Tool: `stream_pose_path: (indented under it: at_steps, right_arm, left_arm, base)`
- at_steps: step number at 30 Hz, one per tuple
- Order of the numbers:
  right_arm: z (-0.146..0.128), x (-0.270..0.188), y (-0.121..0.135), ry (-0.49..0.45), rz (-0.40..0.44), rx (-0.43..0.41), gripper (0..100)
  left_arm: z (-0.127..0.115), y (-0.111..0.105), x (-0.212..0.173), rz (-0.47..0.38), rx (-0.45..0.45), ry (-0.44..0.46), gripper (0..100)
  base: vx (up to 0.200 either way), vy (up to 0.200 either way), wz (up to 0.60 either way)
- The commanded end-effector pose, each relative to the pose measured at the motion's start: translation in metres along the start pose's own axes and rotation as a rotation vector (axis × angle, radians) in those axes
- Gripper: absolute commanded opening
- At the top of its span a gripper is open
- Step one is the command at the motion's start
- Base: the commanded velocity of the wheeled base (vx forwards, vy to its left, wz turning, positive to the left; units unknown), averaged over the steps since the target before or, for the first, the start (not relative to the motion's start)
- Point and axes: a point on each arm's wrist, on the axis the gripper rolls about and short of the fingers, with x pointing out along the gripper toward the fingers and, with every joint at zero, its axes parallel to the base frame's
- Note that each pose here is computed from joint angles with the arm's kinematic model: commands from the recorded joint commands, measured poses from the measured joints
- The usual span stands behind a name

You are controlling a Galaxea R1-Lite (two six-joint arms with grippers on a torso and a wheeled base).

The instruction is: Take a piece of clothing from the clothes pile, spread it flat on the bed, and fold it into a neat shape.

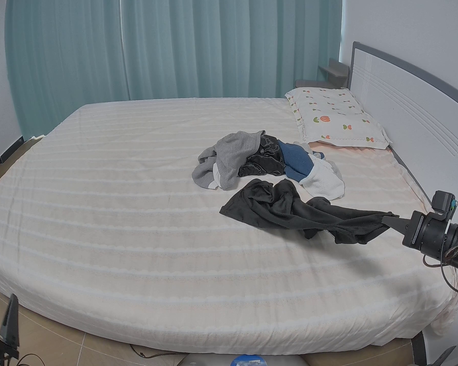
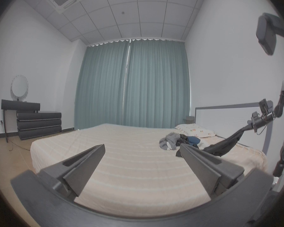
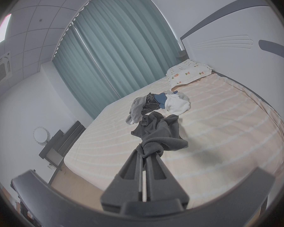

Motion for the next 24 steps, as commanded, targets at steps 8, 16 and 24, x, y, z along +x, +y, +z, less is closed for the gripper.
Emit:
stream_pose_path:
  at_steps: [8, 16, 24]
  right_arm:
    - [0.019, 0.003, 0.010, -0.058, 0.034, -0.012, 0]
    - [0.024, 0.004, 0.013, -0.075, 0.044, -0.012, 0]
    - [0.031, 0.001, 0.016, -0.107, 0.058, -0.013, 0]
  left_arm:
    - [0.039, -0.009, 0.090, -0.041, 0.021, 0.332, 100]
    - [0.023, -0.021, 0.164, -0.080, 0.018, 0.397, 100]
    - [0.010, -0.049, 0.207, -0.183, -0.012, 0.439, 100]
  base:
    - [0.000, 0.000, 0.00]
    - [0.000, 0.000, 0.00]
    - [0.000, 0.000, 0.00]
